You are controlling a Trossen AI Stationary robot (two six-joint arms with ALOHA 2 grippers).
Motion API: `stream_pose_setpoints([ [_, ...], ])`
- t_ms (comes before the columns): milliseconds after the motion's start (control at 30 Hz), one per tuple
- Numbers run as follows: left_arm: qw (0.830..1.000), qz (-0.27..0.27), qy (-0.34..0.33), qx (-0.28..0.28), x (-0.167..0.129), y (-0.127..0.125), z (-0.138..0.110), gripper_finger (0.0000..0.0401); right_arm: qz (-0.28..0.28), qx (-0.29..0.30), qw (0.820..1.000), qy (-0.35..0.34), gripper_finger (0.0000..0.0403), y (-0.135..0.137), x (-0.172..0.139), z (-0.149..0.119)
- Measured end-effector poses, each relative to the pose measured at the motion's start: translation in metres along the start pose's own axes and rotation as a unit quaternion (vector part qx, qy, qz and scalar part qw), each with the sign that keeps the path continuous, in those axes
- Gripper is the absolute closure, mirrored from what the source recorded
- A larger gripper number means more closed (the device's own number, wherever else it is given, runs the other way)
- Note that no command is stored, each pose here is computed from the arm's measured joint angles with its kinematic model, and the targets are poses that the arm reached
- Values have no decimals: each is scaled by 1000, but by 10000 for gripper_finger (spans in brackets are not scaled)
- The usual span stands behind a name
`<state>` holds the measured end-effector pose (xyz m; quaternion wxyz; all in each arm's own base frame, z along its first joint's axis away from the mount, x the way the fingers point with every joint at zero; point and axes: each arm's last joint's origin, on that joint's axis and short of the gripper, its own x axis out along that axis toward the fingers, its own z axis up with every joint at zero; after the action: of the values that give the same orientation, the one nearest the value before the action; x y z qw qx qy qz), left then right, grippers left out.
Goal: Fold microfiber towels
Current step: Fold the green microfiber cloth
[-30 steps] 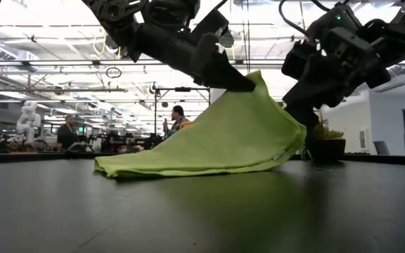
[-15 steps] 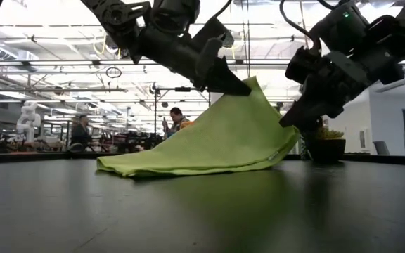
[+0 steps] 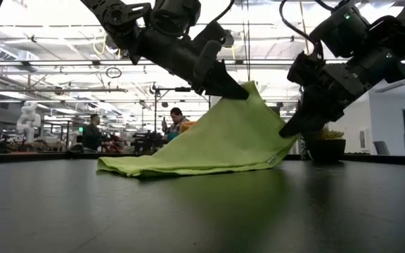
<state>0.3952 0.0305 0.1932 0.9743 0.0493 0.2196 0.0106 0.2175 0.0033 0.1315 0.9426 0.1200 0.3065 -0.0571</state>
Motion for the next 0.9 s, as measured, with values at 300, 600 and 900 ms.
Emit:
stream_pose_setpoints([
  [300, 999, -18, 41, 14, -37, -10, 20, 396, 145, 12, 984, -104, 400, 22, -14, 30],
  [600, 996, -61, 54, 37, -82, -31, 42, 397, 203, -18, 974, -101, 402, 64, -22, 61],
  [900, 987, -153, 22, 38, -149, -72, 68, 398, 281, -24, 951, -127, 402, 103, -39, 86],
])
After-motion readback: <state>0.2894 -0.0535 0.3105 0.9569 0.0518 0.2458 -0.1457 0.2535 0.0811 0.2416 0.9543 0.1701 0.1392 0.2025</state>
